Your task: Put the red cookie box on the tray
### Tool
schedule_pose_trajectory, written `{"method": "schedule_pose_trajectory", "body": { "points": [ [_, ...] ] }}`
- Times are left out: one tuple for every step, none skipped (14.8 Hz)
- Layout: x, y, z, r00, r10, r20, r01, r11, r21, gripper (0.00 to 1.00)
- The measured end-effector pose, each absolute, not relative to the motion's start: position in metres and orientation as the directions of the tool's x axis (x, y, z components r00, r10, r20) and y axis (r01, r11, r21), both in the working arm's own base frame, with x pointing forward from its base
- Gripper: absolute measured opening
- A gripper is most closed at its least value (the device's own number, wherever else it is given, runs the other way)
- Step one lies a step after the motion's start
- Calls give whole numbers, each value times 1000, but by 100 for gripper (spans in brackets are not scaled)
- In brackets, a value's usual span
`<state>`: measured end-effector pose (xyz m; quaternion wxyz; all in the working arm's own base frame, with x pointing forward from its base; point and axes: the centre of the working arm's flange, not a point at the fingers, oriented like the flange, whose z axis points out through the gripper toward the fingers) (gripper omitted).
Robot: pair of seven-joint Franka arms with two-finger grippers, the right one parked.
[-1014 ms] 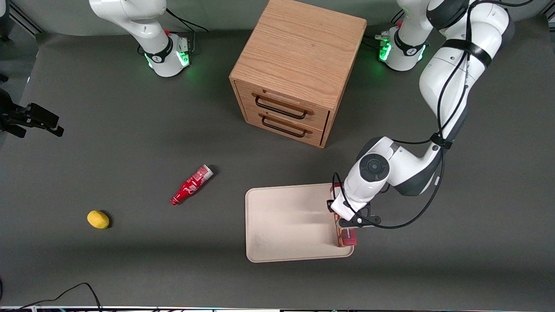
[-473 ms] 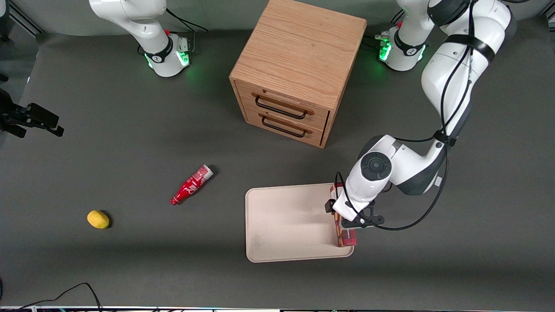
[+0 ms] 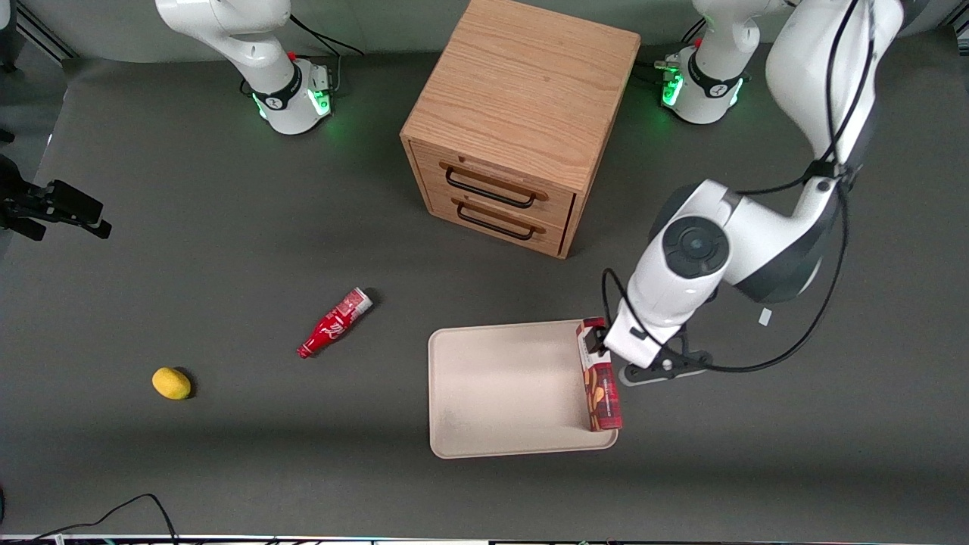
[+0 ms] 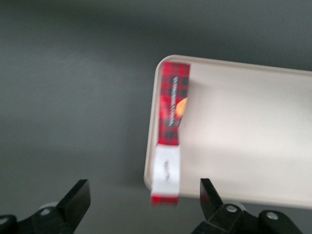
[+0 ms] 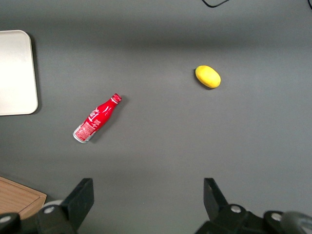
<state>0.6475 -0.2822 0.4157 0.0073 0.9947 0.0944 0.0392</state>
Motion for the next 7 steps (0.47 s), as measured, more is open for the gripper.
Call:
{"method": "schedule_pose_trajectory", "body": {
  "points": [
    [643,-269,440,981,188,47,187,-982,17,100],
    [638,-250,468,983,182,18,182,-983,15,100],
    [633,-226,498,985,172,-6,172,-985,15,100],
    [626,-201,528,986,164,-20,164,-986,17,100],
    [618,-177,554,987,156,-31,157,-987,20,100],
    [608,-154,577,988,148,-41,149,-989,23,100],
    [597,-134,596,989,135,-53,136,-990,23,100]
  ]
}}
